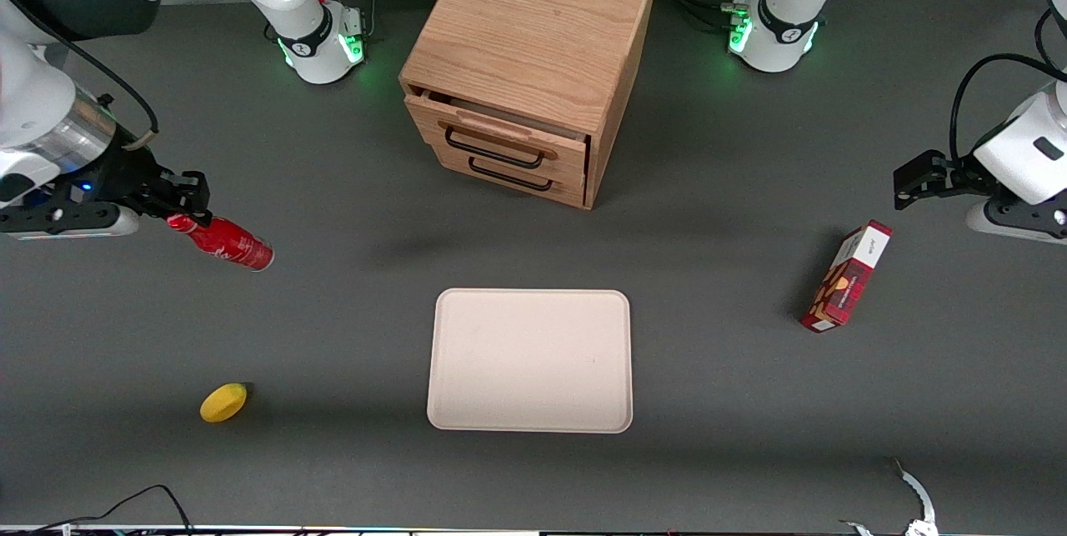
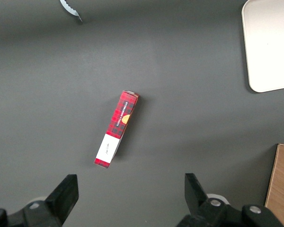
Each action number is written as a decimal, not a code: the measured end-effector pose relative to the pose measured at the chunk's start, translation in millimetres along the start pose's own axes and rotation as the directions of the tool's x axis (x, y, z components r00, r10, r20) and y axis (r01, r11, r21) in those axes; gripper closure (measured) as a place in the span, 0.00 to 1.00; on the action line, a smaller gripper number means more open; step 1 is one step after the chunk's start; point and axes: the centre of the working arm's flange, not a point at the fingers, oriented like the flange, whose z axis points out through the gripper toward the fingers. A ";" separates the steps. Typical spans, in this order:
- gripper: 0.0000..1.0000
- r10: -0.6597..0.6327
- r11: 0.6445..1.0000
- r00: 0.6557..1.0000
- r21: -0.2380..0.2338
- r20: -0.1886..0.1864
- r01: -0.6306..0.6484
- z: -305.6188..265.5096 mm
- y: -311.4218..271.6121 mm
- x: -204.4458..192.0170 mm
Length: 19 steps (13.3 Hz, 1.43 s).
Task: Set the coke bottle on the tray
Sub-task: 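Lift the bottle and carry it toward the white tray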
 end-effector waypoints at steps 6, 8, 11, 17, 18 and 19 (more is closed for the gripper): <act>0.69 0.074 0.997 0.997 0.036 0.035 -0.075 37.4 -99.0 33.8; 0.69 0.074 0.997 0.997 0.029 0.038 -0.075 57.8 -138.3 47.7; 0.69 0.064 0.998 0.997 0.017 0.033 -0.065 99.0 -174.5 78.6; 0.69 0.036 0.998 0.996 0.049 -0.087 -0.031 173.5 -211.4 123.1; 0.69 0.032 0.998 0.994 0.051 -0.105 -0.027 181.9 -218.8 125.7; 0.69 0.030 0.998 0.993 0.051 -0.118 -0.024 190.5 -227.1 126.7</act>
